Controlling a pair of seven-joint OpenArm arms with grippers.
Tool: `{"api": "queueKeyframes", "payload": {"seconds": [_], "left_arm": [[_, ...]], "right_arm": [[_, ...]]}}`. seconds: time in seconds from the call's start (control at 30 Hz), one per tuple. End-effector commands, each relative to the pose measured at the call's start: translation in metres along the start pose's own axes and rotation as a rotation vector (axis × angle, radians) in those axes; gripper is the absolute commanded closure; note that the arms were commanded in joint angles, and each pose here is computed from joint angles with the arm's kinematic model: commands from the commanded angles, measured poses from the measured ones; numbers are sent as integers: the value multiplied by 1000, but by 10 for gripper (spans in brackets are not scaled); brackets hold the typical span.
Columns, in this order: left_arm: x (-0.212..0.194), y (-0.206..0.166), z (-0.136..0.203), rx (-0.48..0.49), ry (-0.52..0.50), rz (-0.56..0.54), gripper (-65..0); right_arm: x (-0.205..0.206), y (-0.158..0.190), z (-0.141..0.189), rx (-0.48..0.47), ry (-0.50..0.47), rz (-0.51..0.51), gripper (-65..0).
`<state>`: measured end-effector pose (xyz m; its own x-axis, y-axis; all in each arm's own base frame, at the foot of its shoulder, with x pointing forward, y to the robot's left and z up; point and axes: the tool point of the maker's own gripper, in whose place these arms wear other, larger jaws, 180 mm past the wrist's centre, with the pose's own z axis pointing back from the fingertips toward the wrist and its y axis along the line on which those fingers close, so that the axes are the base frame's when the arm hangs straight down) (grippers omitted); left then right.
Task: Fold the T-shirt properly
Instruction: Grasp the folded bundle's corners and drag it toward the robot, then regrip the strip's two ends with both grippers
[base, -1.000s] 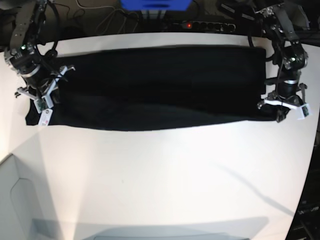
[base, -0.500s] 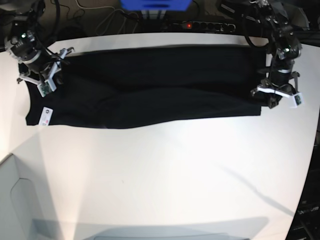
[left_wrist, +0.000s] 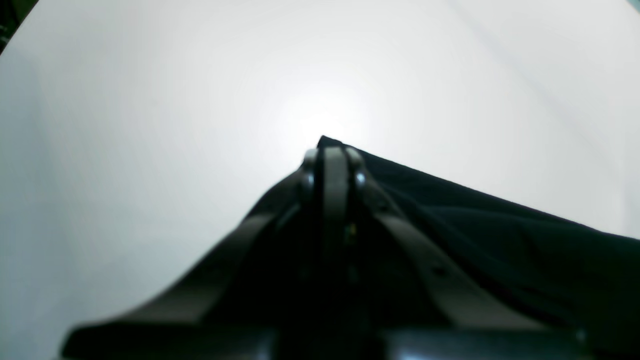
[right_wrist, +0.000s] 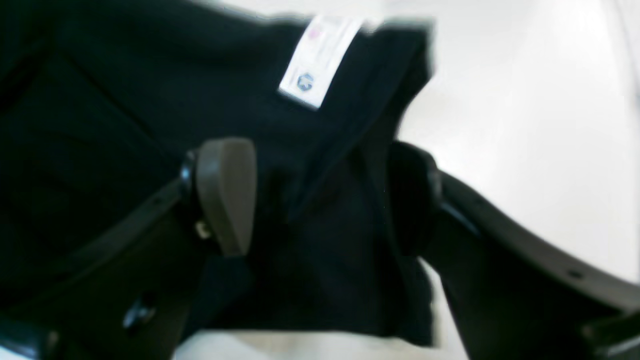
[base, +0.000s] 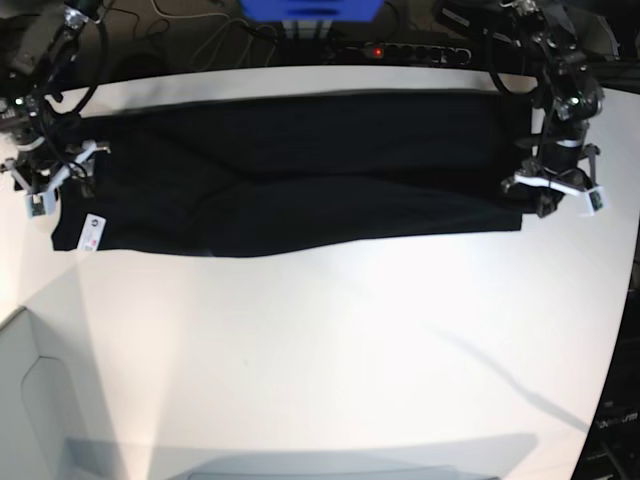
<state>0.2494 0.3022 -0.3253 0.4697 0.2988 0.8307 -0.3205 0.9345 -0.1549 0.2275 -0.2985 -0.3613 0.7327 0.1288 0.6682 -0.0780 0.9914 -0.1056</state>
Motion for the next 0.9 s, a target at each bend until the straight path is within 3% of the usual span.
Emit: {"api": "queueKeyframes", "payload": {"seconds": [0.0,0.4,0.5,0.7,0.87], "left_arm": [[12,1,3,-1,-42,-18,0],[12,2,3,2,-41,-19,0],[10,3,4,5,-37,-19,0],[8,5,6,9,-34,-22,0],[12,2,13,4,-45,-41,0]], "right_arm": [[13,-8,0,-5,-37,18,-418],[-7,-10,-29,40,21,-85,-394],[-14,-9,-33,49,36,-102,-298],[-16,-9,-34,52,41,-109,0],[-3,-22,-24,15,17,-65,0]]}}
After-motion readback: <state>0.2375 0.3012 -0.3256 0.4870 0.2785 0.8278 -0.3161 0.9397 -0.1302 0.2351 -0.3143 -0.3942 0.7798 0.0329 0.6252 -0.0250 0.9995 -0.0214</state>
